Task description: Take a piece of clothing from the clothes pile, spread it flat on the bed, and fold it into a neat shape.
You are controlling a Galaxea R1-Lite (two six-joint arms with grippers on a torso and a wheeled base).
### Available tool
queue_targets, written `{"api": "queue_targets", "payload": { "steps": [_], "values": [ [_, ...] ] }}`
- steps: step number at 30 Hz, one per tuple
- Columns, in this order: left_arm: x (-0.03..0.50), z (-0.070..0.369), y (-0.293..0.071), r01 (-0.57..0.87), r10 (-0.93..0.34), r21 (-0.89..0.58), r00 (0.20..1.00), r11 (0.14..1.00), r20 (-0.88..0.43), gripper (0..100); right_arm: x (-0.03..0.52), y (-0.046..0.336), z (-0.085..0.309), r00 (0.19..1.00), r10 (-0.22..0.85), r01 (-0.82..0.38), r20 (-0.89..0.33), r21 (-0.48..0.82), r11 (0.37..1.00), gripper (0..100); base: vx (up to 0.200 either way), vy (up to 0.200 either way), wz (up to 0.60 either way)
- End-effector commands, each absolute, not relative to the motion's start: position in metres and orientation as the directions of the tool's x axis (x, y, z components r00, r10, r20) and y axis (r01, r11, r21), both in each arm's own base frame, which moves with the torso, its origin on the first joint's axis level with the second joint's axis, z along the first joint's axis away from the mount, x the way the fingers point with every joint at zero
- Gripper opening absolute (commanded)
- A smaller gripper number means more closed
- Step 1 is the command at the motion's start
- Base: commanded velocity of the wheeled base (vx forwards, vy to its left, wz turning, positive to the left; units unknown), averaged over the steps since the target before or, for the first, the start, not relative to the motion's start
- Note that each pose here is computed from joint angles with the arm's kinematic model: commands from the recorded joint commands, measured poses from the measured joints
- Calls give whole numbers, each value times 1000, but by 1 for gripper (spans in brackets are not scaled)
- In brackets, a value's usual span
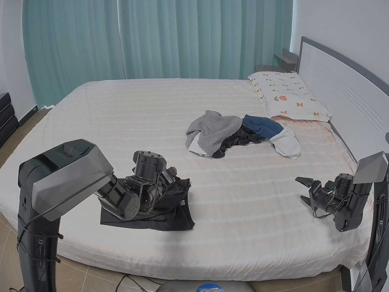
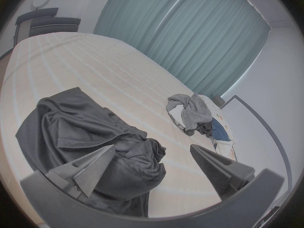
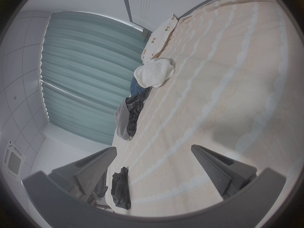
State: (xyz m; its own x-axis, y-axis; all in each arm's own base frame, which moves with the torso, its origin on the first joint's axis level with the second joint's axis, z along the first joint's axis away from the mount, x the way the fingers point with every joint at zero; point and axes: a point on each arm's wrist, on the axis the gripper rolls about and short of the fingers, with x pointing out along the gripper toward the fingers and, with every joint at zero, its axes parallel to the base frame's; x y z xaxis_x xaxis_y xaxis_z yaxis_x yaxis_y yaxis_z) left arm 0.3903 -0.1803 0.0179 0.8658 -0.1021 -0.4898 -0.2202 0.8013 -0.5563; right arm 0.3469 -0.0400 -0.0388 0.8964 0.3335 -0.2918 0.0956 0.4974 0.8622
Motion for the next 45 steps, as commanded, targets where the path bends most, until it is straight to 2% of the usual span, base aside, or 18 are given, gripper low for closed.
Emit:
{"api": "queue_targets", "payload": {
  "steps": [1, 4, 8, 11, 13, 18, 26, 29, 37, 42, 45],
  "values": [
    [366, 36, -145, -239, -106, -629, 882, 740, -459, 100, 347, -40, -38, 899, 333, 86, -283, 862, 499, 100, 0, 0, 0],
    [355, 33, -134, -232, -140, -657, 876, 717, -462, 100, 347, -40, -38, 899, 333, 86, -283, 862, 499, 100, 0, 0, 0],
    [353, 28, -120, -268, -125, -667, 869, 695, -479, 100, 347, -38, -38, 898, 338, 84, -283, 862, 499, 100, 0, 0, 0],
    [358, 24, -105, -311, -148, -723, 857, 617, -494, 100, 348, -38, -38, 898, 339, 81, -281, 862, 501, 100, -200, 0, 0],
    [358, 23, -95, -321, -169, -738, 847, 594, -504, 100, 348, -38, -39, 897, 339, 80, -283, 860, 504, 100, -200, 0, 0],
    [362, 17, -70, -362, -137, -740, 844, 567, -518, 100, 347, -37, -40, 895, 341, 77, -288, 853, 517, 100, -40, 0, 0],
    [367, 15, -66, -353, -133, -761, 859, 544, -494, 100, 347, -36, -43, 891, 344, 77, -297, 844, 530, 100, 0, 0, 0],
    [371, 13, -51, -364, -135, -772, 858, 522, -495, 100, 347, -36, -44, 890, 345, 76, -298, 844, 531, 100, 0, 0, 0],
    [384, 6, -25, -392, -110, -797, 865, 460, -489, 100, 349, -35, -43, 891, 346, 69, -294, 841, 537, 100, 0, 200, 0],
    [386, 3, -24, -397, -109, -795, 863, 459, -493, 100, 346, -2, -40, 861, 413, 31, -298, 839, 543, 100, 0, 200, 0],
    [385, 3, -24, -397, -109, -795, 863, 460, -493, 100, 347, 23, -45, 855, 411, 33, -316, 824, 565, 100, 0, 200, 0]
  ]
}}
